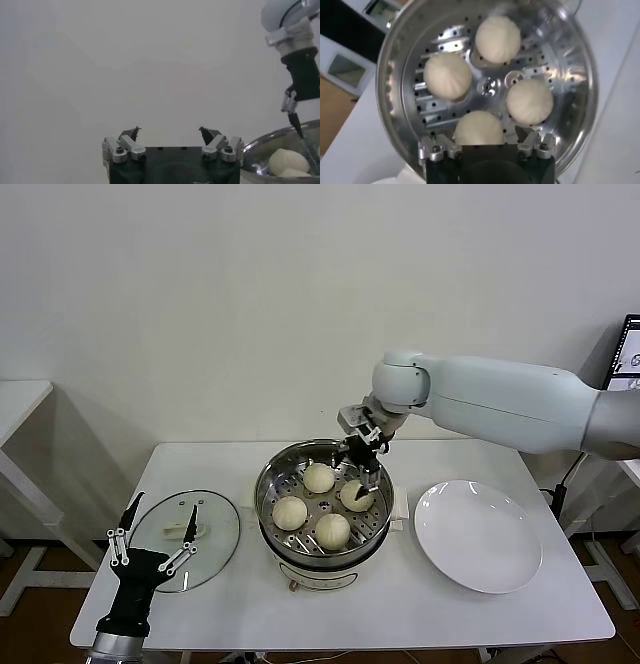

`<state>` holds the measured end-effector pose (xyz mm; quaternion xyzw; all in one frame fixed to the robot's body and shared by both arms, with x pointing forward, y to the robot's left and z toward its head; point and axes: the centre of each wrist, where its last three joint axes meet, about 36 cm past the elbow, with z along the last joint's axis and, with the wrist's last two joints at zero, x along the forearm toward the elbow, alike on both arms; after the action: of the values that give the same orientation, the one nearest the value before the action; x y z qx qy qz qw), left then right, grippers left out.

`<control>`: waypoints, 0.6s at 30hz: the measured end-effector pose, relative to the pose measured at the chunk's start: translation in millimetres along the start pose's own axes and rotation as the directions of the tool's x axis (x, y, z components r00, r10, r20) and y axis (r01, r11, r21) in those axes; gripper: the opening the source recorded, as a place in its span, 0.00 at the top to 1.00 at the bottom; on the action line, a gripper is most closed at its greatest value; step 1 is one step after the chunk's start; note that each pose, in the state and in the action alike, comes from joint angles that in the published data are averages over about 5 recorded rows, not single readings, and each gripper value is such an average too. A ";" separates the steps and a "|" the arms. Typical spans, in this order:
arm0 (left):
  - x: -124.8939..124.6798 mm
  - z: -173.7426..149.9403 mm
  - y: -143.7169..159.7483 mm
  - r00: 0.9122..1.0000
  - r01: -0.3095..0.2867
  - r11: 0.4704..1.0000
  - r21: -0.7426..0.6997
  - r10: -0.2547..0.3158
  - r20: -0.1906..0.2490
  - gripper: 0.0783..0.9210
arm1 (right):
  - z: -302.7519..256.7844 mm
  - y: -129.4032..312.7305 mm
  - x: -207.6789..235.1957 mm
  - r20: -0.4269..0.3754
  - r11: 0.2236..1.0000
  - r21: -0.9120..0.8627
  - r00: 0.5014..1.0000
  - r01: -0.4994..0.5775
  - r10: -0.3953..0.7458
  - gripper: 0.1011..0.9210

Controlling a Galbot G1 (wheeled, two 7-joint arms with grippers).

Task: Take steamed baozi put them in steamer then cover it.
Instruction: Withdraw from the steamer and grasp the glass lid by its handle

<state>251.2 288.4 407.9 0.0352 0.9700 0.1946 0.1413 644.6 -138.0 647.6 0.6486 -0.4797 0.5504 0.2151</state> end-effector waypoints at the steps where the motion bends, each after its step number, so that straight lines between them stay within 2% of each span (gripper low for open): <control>1: -1.1 1.3 0.1 1.000 -0.002 1.000 -0.010 0.002 0.001 0.12 | 1.7 3.8 1.3 0.032 0.999 0.001 0.999 -0.039 0.039 0.12; 5: -7.1 6.8 0.1 1.000 -0.007 0.998 -0.069 0.008 0.002 0.12 | 11.4 20.7 -0.1 0.164 0.968 -0.028 0.954 -0.248 0.249 0.12; 8: -12.5 11.4 0.5 1.000 -0.013 0.992 -0.129 0.013 -0.003 0.12 | 21.1 33.7 -7.3 0.251 0.892 -0.107 0.856 -0.439 0.451 0.12; 10: -16.2 14.2 0.9 1.000 -0.019 0.984 -0.176 0.018 -0.009 0.12 | 28.3 43.2 -14.6 0.291 0.811 -0.189 0.757 -0.554 0.585 0.12; 13: -21.8 17.9 1.4 0.999 -0.028 0.968 -0.248 0.024 -0.022 0.12 | 39.4 59.4 -27.1 0.306 0.651 -0.336 0.575 -0.680 0.759 0.12; 18: -29.0 26.2 4.2 0.998 -0.053 0.931 -0.361 0.037 -0.049 0.12 | 58.2 91.4 -49.5 0.228 0.361 -0.567 0.280 -0.741 0.933 0.12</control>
<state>286.6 298.2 393.9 0.0268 0.9192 0.3738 0.1208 598.8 -206.8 561.8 0.3582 -0.8780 0.2847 -0.1408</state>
